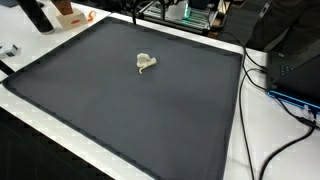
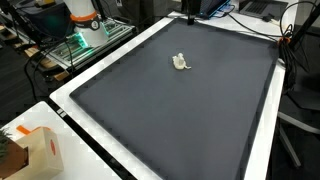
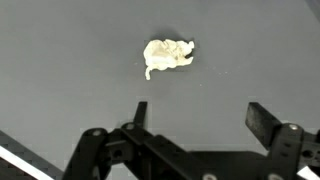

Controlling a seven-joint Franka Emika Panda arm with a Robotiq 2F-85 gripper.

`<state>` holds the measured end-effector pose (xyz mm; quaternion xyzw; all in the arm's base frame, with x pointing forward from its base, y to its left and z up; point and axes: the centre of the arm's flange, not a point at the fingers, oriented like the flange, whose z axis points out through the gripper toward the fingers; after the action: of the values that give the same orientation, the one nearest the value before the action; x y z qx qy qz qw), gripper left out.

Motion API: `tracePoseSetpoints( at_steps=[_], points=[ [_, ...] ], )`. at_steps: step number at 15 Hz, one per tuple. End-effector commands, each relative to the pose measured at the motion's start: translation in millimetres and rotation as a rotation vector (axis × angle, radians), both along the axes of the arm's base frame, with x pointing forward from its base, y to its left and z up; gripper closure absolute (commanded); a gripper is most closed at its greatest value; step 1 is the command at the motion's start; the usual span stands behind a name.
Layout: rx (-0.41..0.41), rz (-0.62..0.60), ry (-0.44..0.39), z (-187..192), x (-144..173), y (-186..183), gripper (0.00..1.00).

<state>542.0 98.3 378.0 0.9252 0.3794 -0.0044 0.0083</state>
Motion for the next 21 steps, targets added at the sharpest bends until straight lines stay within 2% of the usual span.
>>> tracePoseSetpoints(
  at_steps=[1,4,8,11,16,21],
  points=[
    [0.085,0.061,0.012,-63.5,-1.0,-7.6,0.0],
    [0.066,0.08,0.018,-104.0,-6.9,-15.1,0.0],
    [0.045,0.085,0.012,-135.6,-12.0,-20.1,0.0],
    [0.006,0.113,-0.043,-138.2,-11.2,-19.1,0.0],
    [-0.019,0.114,-0.02,-147.3,-9.6,-20.3,0.0],
    [-0.038,0.069,-0.039,-158.3,-6.3,-22.0,0.0]
  ],
)
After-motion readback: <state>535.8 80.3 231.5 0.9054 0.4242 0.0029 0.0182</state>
